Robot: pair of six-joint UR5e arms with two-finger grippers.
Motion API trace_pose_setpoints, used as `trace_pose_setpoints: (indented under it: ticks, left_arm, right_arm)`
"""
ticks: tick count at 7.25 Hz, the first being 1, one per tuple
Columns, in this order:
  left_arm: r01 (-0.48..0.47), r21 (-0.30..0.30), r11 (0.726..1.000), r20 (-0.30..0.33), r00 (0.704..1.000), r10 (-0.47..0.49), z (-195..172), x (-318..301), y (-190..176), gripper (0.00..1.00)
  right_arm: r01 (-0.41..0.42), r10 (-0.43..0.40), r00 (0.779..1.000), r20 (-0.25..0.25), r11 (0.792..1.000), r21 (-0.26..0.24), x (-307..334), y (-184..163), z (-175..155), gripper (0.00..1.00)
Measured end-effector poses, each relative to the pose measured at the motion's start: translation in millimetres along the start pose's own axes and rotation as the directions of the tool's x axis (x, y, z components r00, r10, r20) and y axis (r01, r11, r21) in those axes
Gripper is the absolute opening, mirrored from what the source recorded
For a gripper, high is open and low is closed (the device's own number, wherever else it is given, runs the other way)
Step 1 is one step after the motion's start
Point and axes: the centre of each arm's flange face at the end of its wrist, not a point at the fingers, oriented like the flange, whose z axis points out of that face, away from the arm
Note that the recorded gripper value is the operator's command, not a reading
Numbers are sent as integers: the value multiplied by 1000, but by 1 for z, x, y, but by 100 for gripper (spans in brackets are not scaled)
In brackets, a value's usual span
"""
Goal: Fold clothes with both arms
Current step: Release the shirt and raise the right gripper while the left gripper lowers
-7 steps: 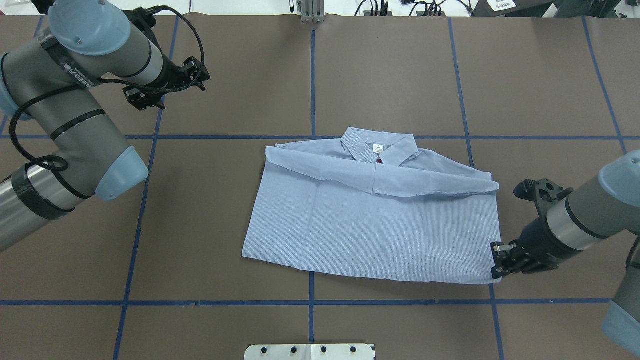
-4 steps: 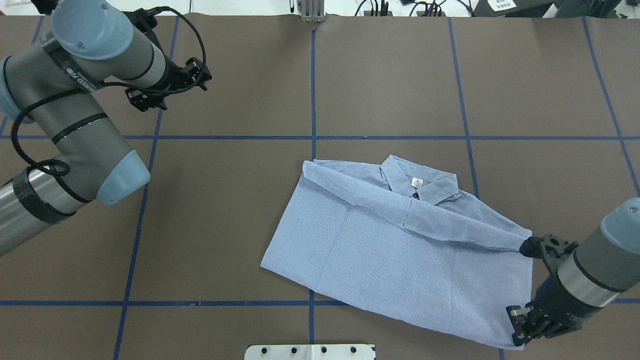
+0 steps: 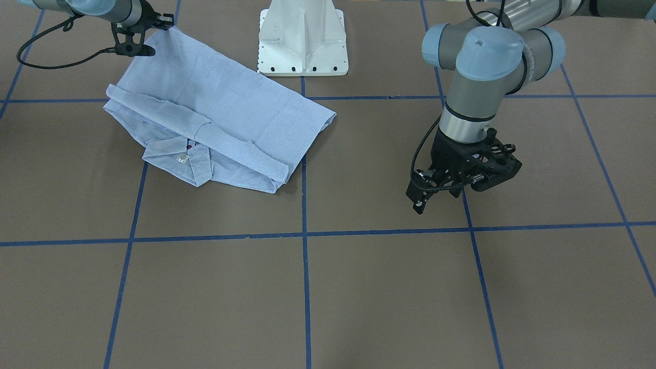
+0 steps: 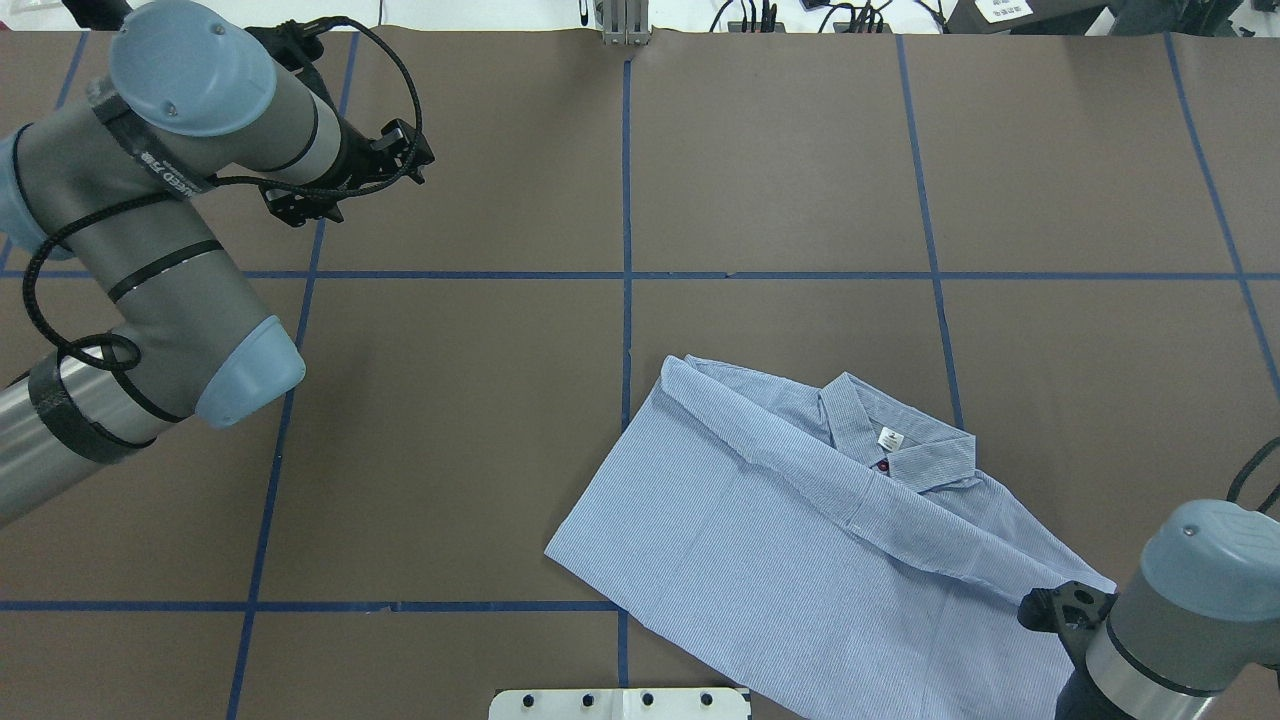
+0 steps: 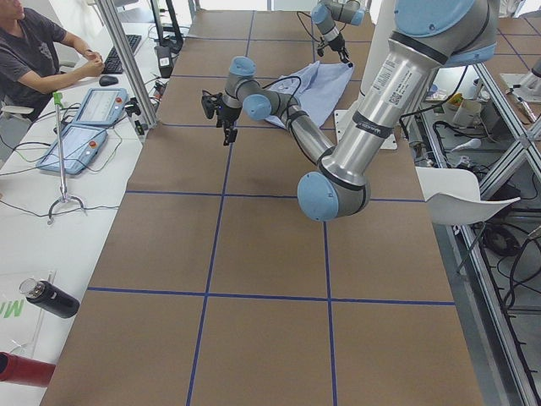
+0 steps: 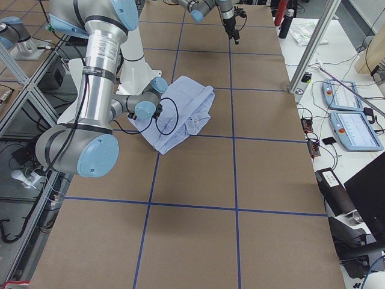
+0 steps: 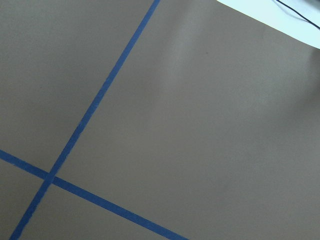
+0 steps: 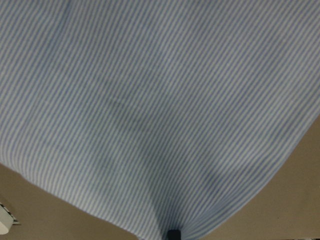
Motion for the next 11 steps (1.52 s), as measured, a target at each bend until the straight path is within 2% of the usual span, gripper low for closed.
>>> trace_pose_setpoints:
  ticks: [1,2,4,6,8,9,11]
  left_arm:
    - [-4,-2,1000,-7,1000,4,-3,1,3,100]
    - [-9,-6,1000,-10,1000,9,-3,3,8,100]
    - [-24,-22,999,-15,1000,23,-1,6,22,100]
    - [-54,-48,997,-38,998,52,-4,14,46,100]
    - [-89,-83,993,-77,994,83,-14,22,74,100]
    - [-103,-104,989,-103,990,92,-22,25,90,100]
    - [-58,-192,980,-110,993,38,-23,21,140,99]
  right_arm:
    - [-10,10,1000,-14,1000,-11,2,4,6,99]
    - [-27,27,1000,-10,1000,-2,4,1,3,100]
    - [-63,61,997,44,996,57,3,-17,-22,100]
    - [-88,60,984,167,982,165,-13,-43,-78,100]
    - [-121,26,953,301,946,301,-26,-65,-155,100]
    - [-116,-19,940,342,922,370,-27,-72,-191,100]
    - [-54,-148,927,345,857,513,-12,-80,-250,100]
